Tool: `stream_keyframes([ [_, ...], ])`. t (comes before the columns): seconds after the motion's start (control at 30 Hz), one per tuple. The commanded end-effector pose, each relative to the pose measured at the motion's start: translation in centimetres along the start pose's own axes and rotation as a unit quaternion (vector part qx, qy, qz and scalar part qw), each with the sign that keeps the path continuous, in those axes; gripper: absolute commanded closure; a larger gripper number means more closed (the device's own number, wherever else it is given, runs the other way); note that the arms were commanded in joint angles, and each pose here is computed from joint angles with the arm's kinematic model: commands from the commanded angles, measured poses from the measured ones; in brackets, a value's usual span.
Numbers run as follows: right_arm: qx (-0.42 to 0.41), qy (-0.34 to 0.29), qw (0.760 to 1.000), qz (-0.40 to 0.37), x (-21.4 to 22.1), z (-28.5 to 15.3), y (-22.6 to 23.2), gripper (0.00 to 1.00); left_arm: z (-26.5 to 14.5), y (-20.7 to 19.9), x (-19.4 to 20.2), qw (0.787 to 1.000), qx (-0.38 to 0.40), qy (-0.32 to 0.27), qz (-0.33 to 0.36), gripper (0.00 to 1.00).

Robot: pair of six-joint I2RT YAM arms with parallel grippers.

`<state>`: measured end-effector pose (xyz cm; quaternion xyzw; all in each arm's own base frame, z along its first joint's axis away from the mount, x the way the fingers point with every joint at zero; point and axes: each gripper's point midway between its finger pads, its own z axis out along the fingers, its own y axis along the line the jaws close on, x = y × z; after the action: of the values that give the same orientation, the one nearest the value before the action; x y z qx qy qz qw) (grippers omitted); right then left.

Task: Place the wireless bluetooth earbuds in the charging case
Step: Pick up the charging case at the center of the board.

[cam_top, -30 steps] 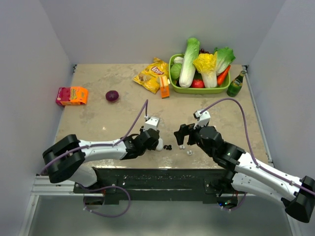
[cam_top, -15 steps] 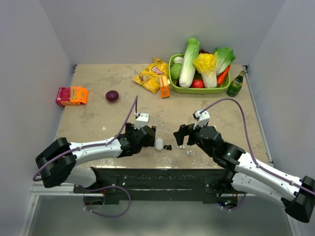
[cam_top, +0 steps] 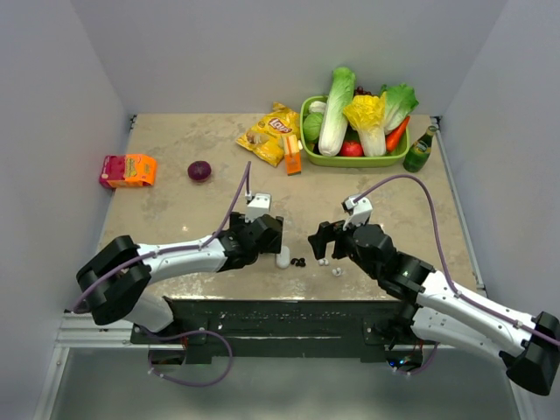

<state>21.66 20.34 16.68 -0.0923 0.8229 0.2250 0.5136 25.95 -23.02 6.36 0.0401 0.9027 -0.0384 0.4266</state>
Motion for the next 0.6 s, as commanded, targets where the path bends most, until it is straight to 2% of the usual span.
stream_keyframes([
  [0.0, -0.012, -0.008, 1.000, 0.006, -0.5, 0.1, 0.6, 0.04, 0.6, -1.5, -1.2, 1.000, 0.013, -0.010, -0.007, 0.00],
  [0.57, -0.011, -0.007, 1.000, 0.006, -0.3, 0.1, 0.5, 0.04, 2.1, -1.3, 2.0, 1.000, -0.002, 0.028, 0.013, 0.01],
])
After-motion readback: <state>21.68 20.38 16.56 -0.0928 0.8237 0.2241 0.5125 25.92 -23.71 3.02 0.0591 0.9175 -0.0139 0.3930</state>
